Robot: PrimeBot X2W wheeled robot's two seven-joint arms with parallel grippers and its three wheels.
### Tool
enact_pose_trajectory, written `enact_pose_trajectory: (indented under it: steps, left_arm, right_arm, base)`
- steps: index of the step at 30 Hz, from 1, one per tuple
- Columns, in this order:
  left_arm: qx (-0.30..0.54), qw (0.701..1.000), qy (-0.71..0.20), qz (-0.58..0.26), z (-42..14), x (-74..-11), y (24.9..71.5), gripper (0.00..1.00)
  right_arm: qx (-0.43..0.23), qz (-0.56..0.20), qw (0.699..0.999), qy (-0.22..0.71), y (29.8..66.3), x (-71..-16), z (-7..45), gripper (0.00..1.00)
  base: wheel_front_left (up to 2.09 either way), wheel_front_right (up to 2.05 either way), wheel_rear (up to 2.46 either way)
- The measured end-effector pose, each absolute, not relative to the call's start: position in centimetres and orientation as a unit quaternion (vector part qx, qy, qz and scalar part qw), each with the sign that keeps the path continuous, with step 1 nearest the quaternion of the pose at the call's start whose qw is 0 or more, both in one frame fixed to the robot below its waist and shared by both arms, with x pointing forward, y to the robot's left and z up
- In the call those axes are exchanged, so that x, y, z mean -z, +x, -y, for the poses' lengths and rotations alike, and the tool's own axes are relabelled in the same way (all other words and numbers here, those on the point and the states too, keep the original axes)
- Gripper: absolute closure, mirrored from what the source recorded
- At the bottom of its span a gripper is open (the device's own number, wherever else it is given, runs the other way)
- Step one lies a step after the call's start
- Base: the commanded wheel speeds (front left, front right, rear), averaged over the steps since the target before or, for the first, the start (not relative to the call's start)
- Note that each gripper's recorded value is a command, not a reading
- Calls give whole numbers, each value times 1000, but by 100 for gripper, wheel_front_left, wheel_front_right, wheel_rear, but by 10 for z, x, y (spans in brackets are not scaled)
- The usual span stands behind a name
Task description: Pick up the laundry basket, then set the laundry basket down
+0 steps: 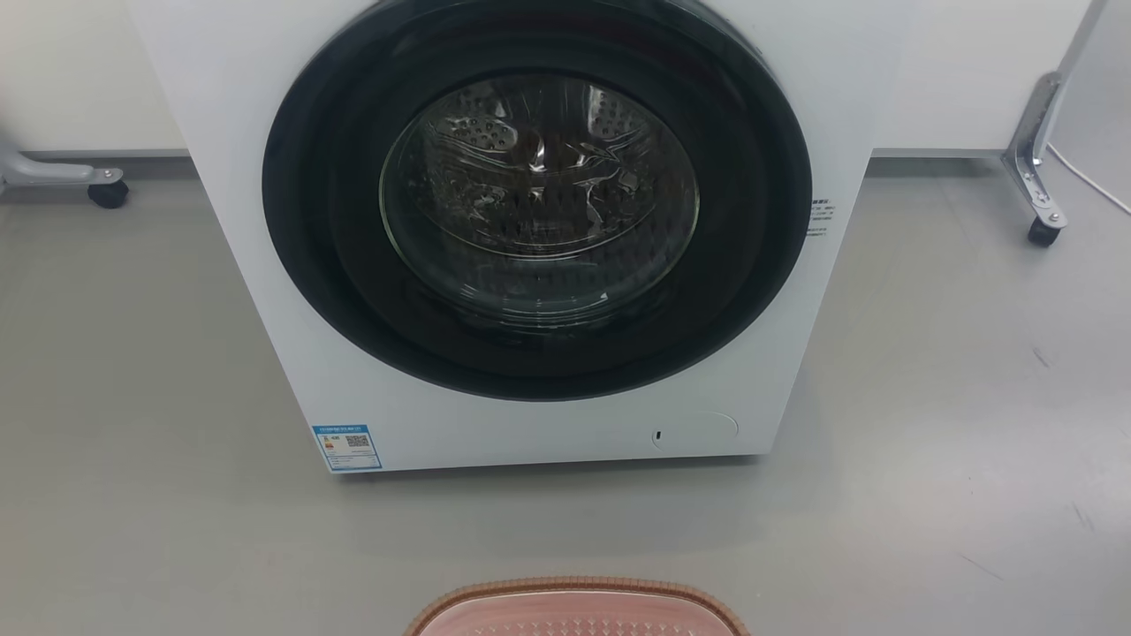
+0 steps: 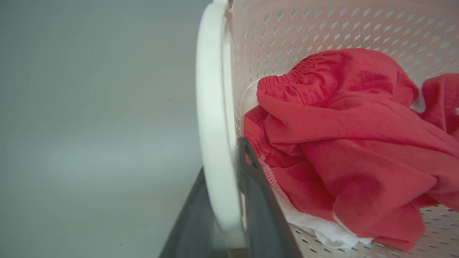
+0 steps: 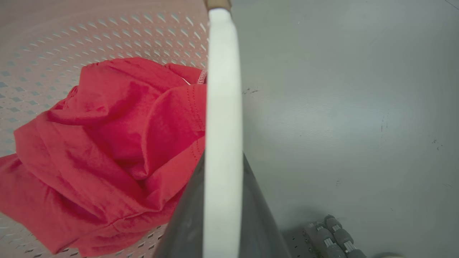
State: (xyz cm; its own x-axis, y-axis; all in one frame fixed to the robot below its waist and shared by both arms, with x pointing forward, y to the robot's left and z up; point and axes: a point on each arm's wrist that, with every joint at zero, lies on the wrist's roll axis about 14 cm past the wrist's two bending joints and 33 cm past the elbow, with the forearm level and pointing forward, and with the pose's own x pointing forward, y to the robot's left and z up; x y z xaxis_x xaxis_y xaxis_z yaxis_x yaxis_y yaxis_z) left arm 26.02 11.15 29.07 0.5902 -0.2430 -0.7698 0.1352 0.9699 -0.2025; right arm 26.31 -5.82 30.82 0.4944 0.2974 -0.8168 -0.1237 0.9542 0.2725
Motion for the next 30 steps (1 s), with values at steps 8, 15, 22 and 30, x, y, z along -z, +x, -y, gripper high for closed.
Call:
enact_pose_trajectory:
  steps: [8,15,22,30]
  left_arm:
    - [108,888,-59,-444,-111,-289,256,100]
    - [111,886,-58,-447,-110,-287,254,100]
    - [113,885,-54,-449,-109,-287,254,100]
    - [114,884,-53,-450,-108,-286,253,100]
  right_arm:
    - [-124,-491,858,90,260,-307,57,100]
    - [-121,-495,856,93,257,-305,58,100]
    - [-120,-496,855,92,255,-304,59,100]
    - [-119,-497,854,94,253,-302,59,100]
  base:
    - [0,0,0]
    - [0,0,0]
    - [0,0,0]
    - [0,0,0]
